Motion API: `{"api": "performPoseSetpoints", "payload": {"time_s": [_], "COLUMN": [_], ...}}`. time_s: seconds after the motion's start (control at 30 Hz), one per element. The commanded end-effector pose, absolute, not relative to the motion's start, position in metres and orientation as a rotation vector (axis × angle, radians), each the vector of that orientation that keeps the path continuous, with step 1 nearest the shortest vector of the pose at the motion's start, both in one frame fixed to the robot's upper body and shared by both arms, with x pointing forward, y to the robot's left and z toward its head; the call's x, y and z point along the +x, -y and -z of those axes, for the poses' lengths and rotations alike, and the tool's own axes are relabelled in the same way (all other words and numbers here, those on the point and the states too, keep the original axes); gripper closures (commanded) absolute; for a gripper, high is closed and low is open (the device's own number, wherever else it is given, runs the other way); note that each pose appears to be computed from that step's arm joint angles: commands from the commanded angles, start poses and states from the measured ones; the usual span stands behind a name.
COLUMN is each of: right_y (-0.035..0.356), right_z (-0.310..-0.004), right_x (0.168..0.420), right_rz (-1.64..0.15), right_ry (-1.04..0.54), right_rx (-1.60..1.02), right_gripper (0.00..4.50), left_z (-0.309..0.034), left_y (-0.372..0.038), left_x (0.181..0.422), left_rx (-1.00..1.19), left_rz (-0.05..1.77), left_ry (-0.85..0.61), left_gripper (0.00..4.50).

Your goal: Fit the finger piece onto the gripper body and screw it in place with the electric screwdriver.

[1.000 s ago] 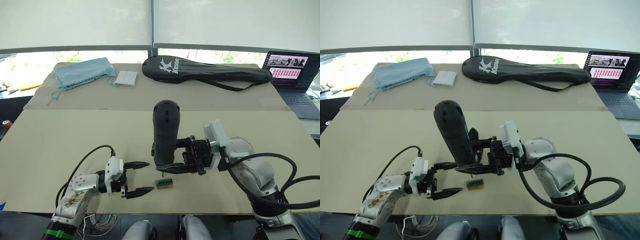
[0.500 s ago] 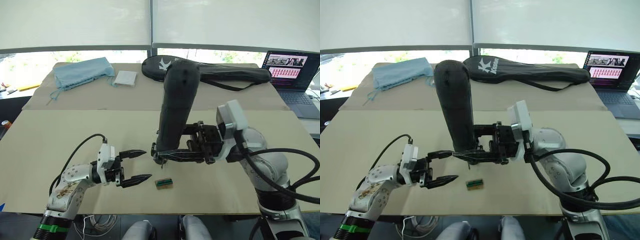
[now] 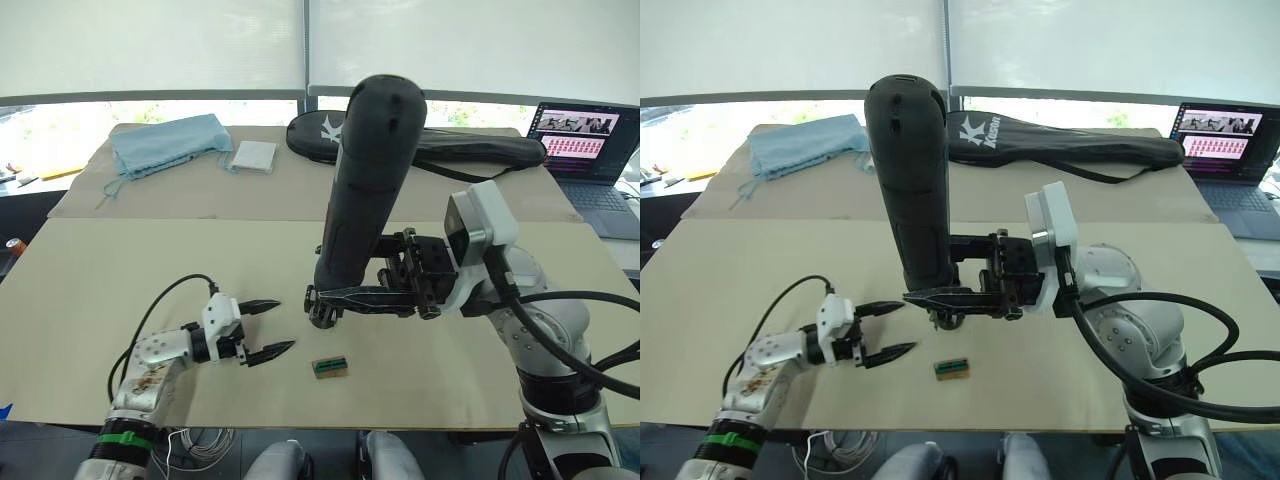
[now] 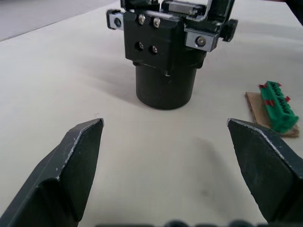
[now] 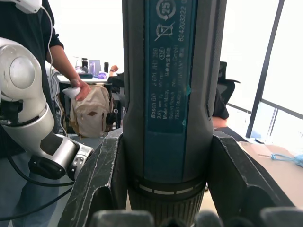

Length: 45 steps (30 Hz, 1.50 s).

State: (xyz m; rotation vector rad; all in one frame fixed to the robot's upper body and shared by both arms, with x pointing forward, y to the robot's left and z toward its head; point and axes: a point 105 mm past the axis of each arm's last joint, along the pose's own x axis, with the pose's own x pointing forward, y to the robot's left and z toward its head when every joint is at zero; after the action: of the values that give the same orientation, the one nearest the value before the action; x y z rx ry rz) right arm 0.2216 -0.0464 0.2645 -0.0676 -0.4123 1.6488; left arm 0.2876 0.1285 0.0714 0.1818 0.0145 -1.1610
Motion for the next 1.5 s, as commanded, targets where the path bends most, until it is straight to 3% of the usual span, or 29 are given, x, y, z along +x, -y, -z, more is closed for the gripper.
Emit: {"api": "performPoseSetpoints", "payload": {"time_s": [0.03,0.47,0.83,1.0,1.5], "right_y": [0.051,0.055,0.056,0.057,0.064], "right_z": [-0.281,-0.276,-0.275,-0.275,-0.271], "right_x": [0.212,0.216,0.217,0.215,0.21], "right_rz": [-1.659,-1.628,-1.615,-1.608,-1.605], "right_ry": [0.492,0.458,0.45,0.448,0.403], "right_rx": [-0.095,-0.102,-0.108,-0.112,-0.117], "right_gripper": [2.58,2.58,2.58,2.58,2.58], "left_z": [-0.071,-0.059,-0.059,-0.057,-0.058], "left_y": [-0.116,-0.061,-0.055,-0.062,-0.083], "left_x": [0.293,0.3,0.298,0.301,0.312], "left_rx": [0.209,0.226,0.219,0.239,0.252], "left_rz": [1.17,1.225,1.247,1.234,1.444], "left_ry": [0.002,-0.024,-0.066,-0.084,-0.129], "left_gripper": [0.1,0.1,0.1,2.19,2.19]}}
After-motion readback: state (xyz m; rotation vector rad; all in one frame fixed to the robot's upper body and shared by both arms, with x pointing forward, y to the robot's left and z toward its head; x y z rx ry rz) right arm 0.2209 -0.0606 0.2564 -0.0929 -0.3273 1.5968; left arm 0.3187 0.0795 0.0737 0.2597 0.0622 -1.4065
